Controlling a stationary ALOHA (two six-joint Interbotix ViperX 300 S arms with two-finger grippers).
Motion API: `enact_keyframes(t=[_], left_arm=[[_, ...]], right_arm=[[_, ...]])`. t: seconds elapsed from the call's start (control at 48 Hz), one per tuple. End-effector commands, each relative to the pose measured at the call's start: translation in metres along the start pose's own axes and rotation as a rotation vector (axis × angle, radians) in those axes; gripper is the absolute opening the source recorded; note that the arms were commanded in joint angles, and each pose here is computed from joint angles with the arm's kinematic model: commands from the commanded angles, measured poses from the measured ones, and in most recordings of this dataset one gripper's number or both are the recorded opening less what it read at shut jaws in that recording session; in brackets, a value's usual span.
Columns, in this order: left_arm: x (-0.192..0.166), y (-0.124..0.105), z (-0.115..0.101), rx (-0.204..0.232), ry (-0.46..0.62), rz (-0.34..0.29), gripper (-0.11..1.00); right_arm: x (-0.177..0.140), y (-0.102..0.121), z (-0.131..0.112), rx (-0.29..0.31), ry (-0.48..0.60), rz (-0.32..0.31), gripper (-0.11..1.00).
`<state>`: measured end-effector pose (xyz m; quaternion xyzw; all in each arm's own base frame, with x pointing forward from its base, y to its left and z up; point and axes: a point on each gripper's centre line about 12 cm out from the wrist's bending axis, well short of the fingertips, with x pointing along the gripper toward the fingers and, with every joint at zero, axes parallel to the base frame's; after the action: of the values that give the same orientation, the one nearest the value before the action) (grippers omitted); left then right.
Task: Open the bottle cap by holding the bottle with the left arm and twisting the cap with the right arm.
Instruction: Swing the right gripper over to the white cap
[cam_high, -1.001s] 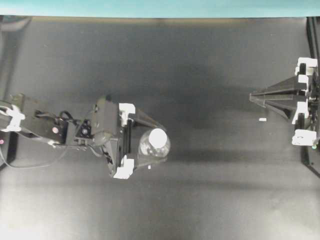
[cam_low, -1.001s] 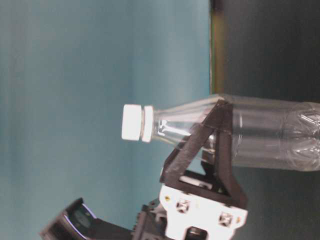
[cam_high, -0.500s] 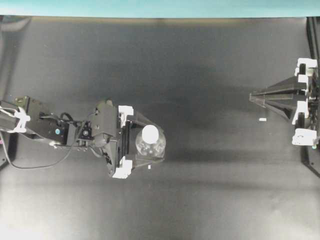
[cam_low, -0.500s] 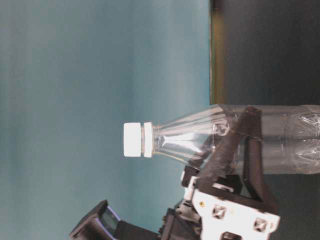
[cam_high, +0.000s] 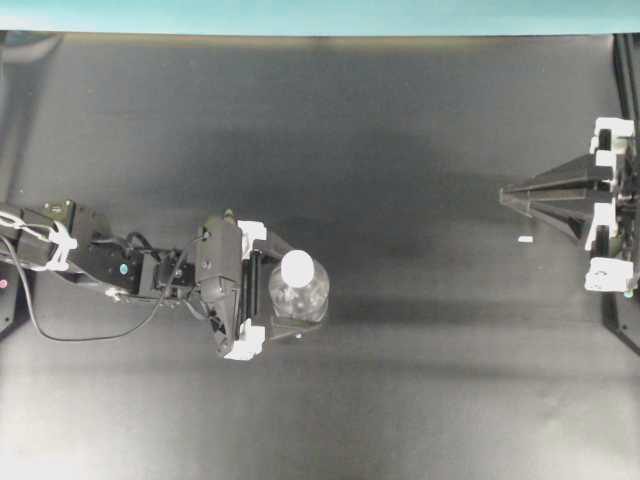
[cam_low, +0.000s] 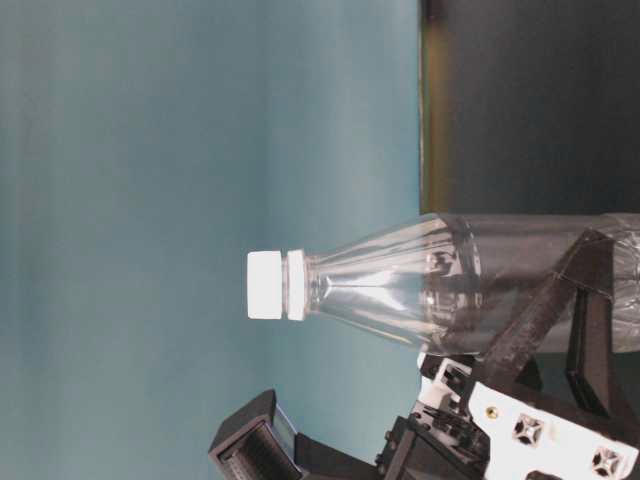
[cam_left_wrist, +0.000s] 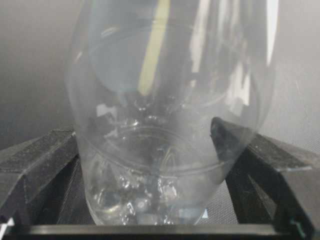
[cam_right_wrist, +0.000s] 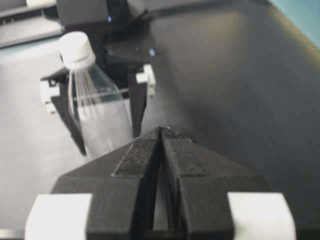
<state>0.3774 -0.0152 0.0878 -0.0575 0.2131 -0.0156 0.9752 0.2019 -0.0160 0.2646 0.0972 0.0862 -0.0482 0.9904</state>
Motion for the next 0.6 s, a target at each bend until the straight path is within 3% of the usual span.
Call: enact_keyframes(t=[0.0,0.229,0.334,0.479,0.584], left_arm=[[0.001,-0.001,-0.006,-0.001,0.021,-0.004,0.99],[-0.001,0.0,-0.014,0.005,0.042,-0.001,0.9],[-0.004,0.0,-0.018,0.01,0.053,-0.001,0.83],[-0.006,-0.002,-0.02,0.013,0.055,-0.005,0.82],[-0.005,-0.004,-0.019,0.017,0.049,-0.011,0.82]], right_arm=[[0.002,0.004,0.004,0.033,0.01,0.012,0.0],[0.003,0.011,0.006,0.083,0.082,0.028,0.0],[0.005,0.02,0.008,0.078,0.204,0.039,0.0],[0.01,0.033,0.013,0.074,0.421,0.042,0.02],[0.018,0.044,0.025,0.155,0.568,0.04,0.13]])
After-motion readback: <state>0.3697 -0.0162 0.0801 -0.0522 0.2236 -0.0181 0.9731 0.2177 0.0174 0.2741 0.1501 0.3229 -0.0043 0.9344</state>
